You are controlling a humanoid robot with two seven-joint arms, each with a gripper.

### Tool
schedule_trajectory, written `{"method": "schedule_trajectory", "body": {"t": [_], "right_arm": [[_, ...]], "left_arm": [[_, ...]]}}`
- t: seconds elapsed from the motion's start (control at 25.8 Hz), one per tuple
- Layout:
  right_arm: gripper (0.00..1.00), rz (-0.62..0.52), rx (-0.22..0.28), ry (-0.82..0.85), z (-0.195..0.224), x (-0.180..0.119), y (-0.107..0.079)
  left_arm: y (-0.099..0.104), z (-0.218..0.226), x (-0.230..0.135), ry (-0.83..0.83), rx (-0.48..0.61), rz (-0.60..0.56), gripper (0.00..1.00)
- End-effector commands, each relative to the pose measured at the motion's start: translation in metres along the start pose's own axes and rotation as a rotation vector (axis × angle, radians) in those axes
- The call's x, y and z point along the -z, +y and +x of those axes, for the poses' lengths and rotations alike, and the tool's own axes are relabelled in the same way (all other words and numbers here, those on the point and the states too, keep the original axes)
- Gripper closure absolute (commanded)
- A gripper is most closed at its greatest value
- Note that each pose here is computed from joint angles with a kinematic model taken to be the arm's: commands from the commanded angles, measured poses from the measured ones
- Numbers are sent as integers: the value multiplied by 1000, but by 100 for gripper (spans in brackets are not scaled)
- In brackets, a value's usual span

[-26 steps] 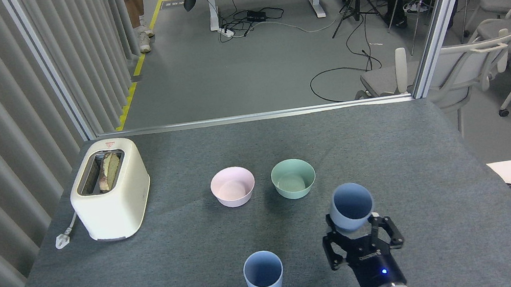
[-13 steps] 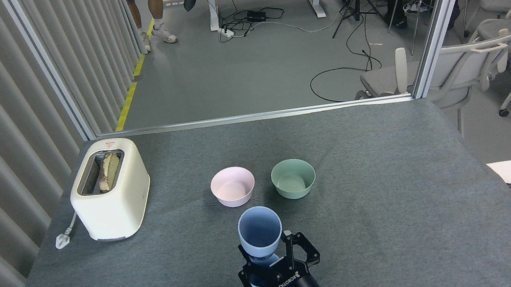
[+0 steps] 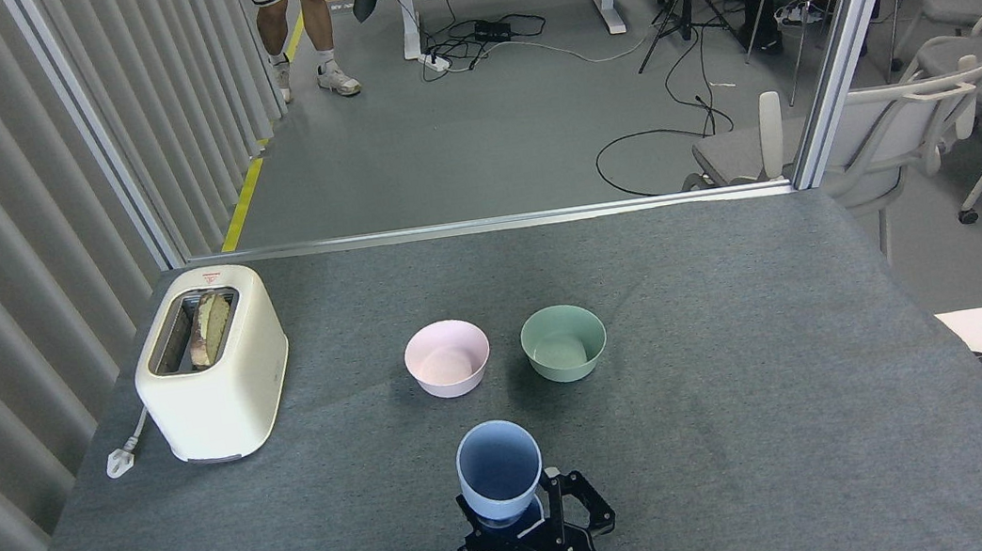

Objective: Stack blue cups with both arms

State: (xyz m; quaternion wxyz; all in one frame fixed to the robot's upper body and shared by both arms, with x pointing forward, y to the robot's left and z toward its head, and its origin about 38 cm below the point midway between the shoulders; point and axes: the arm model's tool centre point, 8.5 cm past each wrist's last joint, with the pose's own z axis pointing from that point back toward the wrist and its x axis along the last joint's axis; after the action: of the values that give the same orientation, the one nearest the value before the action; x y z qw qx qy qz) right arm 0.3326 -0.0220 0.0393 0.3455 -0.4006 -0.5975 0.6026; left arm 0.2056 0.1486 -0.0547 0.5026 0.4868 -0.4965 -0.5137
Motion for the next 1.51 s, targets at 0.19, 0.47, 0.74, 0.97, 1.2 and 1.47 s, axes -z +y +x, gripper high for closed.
{"method": "schedule_trajectory", "body": {"t": [0.19,0.47,0.74,0.97,1.2,1.47], "right_arm": [[41,15,8,7,2,-6,6],[10,28,15,20,-2,-6,11],[0,-47,24,26,-4,-3,-8],[0,-338,105,124,-38,-4,-74],[0,-155,55,359,-137,-73,-4],[0,48,26,414,-127,-200,71]], "left_arm": [[0,-2,1,4,1,2,0],[1,-2,3,6,1,5,0],[1,-2,3,6,2,7,0],[1,-7,3,16,6,5,0],[1,-7,2,17,5,5,0],[6,-6,11,9,1,25,0]]}}
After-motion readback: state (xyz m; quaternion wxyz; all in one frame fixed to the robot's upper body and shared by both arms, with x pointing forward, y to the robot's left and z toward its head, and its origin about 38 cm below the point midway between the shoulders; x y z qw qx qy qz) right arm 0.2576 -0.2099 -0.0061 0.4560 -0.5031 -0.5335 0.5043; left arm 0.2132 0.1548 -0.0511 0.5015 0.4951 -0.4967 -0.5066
